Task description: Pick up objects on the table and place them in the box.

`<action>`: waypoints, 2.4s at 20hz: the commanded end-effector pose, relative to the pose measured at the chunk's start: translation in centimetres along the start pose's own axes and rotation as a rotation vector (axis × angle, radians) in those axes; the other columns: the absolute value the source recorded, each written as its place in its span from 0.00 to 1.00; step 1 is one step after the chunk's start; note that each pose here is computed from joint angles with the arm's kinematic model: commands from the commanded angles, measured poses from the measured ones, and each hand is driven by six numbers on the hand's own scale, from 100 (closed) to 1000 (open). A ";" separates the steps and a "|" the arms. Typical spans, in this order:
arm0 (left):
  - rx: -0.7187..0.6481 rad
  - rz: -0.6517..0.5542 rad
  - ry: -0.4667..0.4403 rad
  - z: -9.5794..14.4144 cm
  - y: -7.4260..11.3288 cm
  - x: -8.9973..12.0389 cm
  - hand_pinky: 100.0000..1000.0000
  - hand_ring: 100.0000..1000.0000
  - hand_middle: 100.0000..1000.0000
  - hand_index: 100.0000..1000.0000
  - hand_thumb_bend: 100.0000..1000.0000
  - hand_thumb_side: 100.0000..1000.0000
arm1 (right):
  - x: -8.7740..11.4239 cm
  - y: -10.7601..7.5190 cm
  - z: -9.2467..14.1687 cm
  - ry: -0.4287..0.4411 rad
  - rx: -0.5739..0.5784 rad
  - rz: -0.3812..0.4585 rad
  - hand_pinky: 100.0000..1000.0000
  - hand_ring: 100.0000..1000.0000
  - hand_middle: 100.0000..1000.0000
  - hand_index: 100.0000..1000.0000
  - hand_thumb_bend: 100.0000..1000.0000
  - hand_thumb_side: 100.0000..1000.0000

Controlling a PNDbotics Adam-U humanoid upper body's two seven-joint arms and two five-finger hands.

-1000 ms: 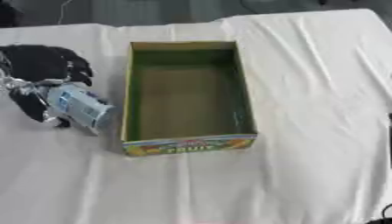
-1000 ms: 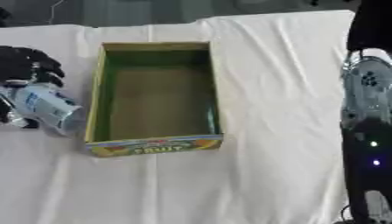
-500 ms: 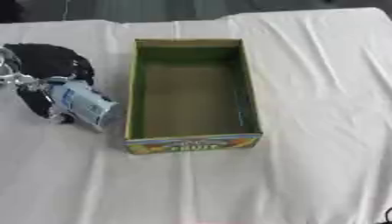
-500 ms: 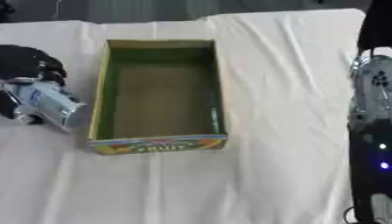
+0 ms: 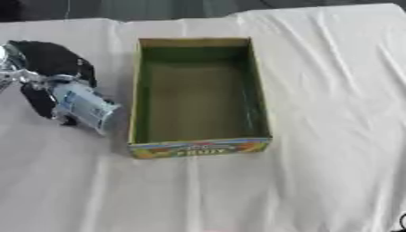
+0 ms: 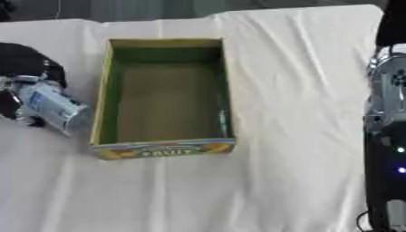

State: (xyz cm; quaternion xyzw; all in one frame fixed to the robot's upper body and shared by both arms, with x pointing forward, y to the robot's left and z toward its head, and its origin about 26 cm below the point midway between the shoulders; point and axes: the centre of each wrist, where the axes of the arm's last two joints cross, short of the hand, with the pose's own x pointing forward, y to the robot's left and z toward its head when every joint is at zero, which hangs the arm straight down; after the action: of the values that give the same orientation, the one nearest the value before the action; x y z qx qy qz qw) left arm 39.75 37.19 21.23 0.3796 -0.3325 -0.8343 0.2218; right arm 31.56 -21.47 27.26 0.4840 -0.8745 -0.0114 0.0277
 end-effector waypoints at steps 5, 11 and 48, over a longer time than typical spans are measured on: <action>0.072 -0.014 -0.003 0.2 -0.9 0.0 0.23 0.37 0.41 0.57 0.00 0.71 | 0.2 0.3 -0.8 -0.015 0.025 -0.002 0.23 0.36 0.42 0.63 0.00 0.91; 0.119 -0.049 0.015 0.4 -1.3 0.0 0.00 0.11 0.11 0.42 0.00 0.71 | 0.3 0.2 -0.7 -0.013 0.025 0.003 0.23 0.36 0.42 0.63 0.00 0.91; 0.615 0.166 -0.057 5.6 10.0 0.6 0.00 0.00 0.00 0.31 0.00 0.64 | 1.5 -0.5 0.6 0.032 0.027 0.078 0.23 0.36 0.42 0.63 0.00 0.92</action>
State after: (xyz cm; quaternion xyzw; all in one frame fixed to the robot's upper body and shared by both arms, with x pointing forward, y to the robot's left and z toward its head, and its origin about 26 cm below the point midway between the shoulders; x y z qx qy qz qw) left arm 37.06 32.33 28.68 0.3771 -0.5865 -0.6977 0.1646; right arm 31.49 -22.65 26.17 0.4562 -0.8889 -0.0028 0.0419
